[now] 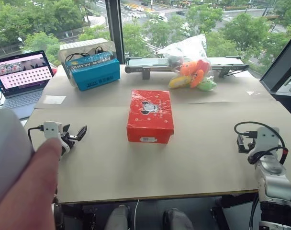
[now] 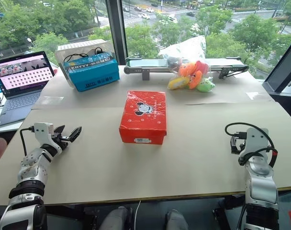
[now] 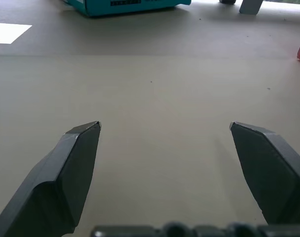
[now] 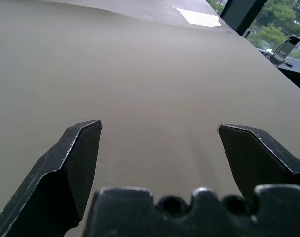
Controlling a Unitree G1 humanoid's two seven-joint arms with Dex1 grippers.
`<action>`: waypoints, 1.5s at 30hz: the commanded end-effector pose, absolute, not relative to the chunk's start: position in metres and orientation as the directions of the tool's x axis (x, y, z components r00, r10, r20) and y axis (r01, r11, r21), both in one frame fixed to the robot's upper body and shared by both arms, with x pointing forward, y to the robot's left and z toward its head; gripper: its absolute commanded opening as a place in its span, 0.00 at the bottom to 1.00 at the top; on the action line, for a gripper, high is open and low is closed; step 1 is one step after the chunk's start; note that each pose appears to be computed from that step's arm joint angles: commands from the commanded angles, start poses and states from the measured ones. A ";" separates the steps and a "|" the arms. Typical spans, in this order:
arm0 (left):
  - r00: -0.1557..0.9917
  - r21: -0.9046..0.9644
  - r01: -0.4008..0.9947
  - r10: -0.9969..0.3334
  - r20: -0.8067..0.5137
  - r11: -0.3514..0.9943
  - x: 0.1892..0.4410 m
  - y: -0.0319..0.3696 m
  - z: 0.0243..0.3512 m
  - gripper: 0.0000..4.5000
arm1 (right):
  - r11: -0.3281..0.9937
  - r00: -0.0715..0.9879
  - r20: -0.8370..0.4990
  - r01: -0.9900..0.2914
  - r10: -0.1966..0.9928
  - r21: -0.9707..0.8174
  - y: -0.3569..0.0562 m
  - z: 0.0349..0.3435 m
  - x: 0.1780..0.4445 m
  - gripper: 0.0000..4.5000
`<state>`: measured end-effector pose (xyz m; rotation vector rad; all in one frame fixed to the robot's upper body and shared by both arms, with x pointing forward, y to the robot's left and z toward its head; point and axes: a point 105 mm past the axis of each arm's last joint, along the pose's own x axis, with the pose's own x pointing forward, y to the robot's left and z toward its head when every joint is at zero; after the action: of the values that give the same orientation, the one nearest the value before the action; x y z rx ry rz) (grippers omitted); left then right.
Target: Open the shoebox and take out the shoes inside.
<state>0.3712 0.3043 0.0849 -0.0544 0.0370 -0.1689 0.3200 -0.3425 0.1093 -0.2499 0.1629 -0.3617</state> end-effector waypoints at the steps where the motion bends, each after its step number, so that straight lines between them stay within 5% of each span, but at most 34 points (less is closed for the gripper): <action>1: 0.984 -0.018 0.175 -0.176 -0.038 0.984 0.373 0.302 0.085 1.00 | 0.897 0.931 -0.034 0.340 -0.364 -0.283 -0.345 0.132 0.318 0.99; 7: 0.930 -0.019 0.369 -0.368 0.011 0.929 0.366 0.276 0.098 1.00 | 0.906 0.940 -0.067 0.302 -0.335 -0.297 -0.339 0.126 0.322 0.99; 12: 0.781 0.127 0.623 -0.620 -0.066 0.771 0.336 0.238 0.098 1.00 | 0.940 0.969 -0.113 0.179 -0.220 -0.290 -0.321 0.123 0.331 0.99; 18: 0.678 0.186 0.735 -0.697 -0.233 0.652 0.306 0.247 0.086 1.00 | 0.949 0.983 -0.157 -0.137 0.095 -0.284 -0.278 0.137 0.337 0.99; 23: 0.617 0.237 0.786 -0.754 -0.226 0.571 0.296 0.240 0.099 1.00 | 0.766 0.791 -0.378 -0.589 0.482 -0.256 -0.224 0.128 0.308 0.99; 29: 0.584 0.278 0.800 -0.794 -0.165 0.531 0.295 0.222 0.121 1.00 | 0.665 0.700 -0.407 -0.704 0.587 -0.251 -0.198 0.135 0.311 0.99; 36: 0.592 0.288 0.795 -0.787 -0.173 0.534 0.292 0.221 0.126 1.00 | 0.657 0.695 -0.439 -0.706 0.570 -0.264 -0.197 0.123 0.323 0.99; 45: 0.624 0.304 0.771 -0.761 -0.179 0.560 0.294 0.229 0.127 1.00 | 0.645 0.699 -0.425 -0.707 0.575 -0.289 -0.188 0.122 0.332 0.40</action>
<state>0.2938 0.2270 0.1141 0.3381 0.0712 -0.9121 0.3271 -0.1964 0.1124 -0.4417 0.3613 0.7227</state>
